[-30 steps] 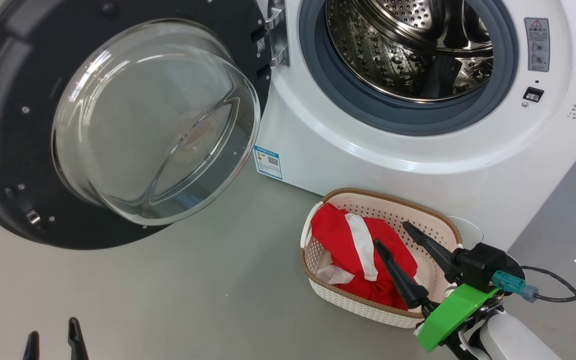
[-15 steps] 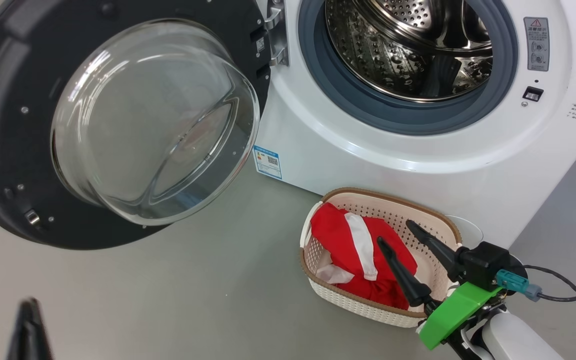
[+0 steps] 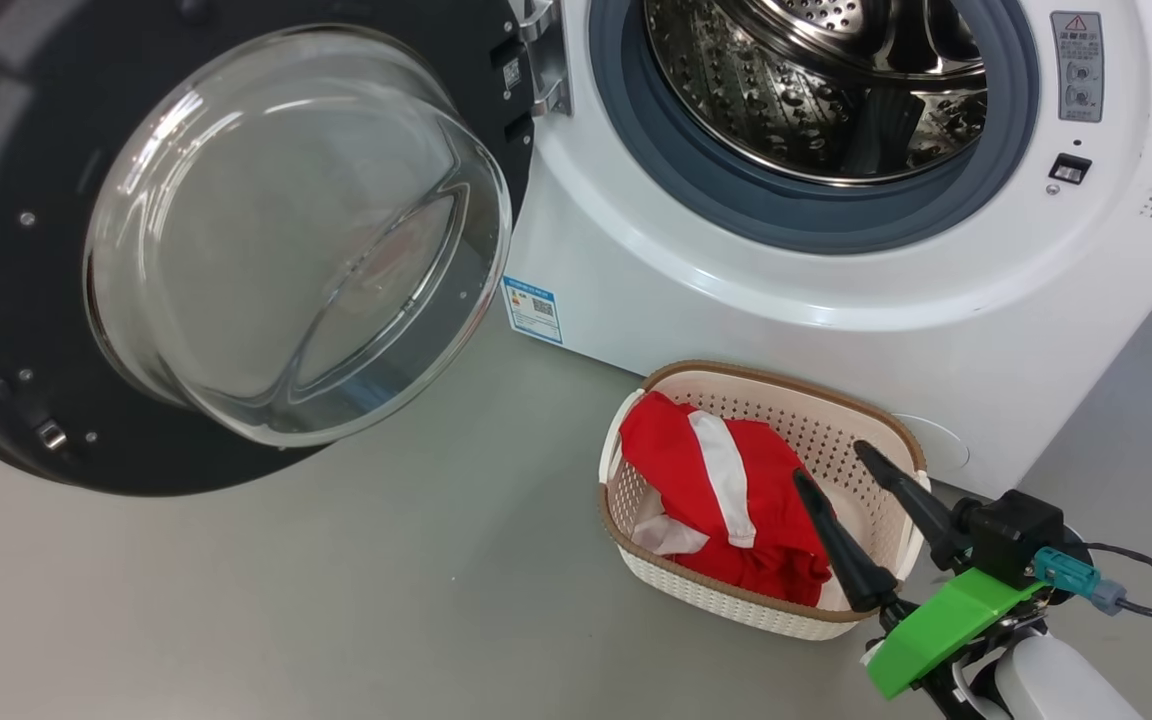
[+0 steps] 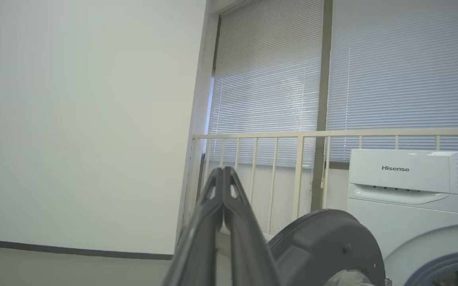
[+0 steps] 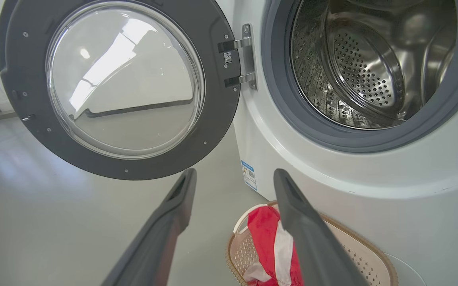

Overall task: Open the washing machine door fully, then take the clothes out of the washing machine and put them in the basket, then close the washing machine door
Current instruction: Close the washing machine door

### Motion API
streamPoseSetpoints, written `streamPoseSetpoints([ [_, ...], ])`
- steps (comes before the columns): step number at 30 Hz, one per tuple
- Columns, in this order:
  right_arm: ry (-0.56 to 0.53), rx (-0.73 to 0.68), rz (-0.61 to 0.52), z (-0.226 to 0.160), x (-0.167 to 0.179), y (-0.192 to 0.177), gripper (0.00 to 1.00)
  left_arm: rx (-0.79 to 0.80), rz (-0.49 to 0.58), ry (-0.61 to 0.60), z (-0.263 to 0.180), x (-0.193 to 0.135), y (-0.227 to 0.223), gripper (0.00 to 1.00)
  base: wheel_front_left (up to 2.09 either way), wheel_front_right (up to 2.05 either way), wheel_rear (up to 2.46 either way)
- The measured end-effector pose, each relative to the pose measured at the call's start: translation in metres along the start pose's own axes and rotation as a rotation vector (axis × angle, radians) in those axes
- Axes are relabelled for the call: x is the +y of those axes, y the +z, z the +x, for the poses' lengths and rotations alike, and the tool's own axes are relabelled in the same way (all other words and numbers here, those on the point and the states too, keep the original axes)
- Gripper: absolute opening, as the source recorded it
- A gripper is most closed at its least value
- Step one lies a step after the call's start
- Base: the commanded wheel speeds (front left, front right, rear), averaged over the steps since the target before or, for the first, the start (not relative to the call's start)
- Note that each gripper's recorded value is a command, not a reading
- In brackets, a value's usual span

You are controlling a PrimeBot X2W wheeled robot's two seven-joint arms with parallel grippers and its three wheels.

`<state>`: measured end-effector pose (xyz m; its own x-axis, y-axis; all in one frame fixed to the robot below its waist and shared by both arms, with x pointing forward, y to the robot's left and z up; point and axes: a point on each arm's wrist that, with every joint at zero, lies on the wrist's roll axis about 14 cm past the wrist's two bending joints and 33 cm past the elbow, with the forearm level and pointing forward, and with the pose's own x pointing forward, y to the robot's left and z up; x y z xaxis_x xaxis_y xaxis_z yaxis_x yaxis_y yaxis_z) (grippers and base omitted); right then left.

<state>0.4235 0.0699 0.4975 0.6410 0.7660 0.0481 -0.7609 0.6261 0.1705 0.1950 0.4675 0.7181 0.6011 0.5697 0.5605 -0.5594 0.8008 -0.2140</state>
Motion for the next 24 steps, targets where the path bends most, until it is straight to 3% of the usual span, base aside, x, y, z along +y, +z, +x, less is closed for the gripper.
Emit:
streamPoseSetpoints([
  [3,-0.006,-0.001,-0.001,0.0,-0.003,-0.001,1.0,0.023,-0.105,0.073,0.029,0.023,0.0,0.0,0.0,0.0,0.0],
  [8,-0.021,0.011,0.007,-0.003,-0.009,-0.008,1.0,0.094,-0.129,0.144,0.061,0.049,-0.007,0.0,0.0,0.0,0.0],
  [11,-0.033,0.014,0.013,-0.005,-0.014,-0.011,1.0,0.155,-0.197,0.179,0.073,0.055,-0.02,0.0,0.0,0.0,0.0],
  [18,-0.052,0.03,0.022,-0.007,-0.025,-0.019,1.0,0.478,-0.394,0.259,0.069,0.058,-0.086,0.0,0.0,0.0,0.0],
  [24,-0.058,0.034,0.026,-0.006,-0.031,-0.024,1.0,0.736,-0.497,0.265,0.054,0.047,-0.127,0.0,0.0,0.0,0.0],
])
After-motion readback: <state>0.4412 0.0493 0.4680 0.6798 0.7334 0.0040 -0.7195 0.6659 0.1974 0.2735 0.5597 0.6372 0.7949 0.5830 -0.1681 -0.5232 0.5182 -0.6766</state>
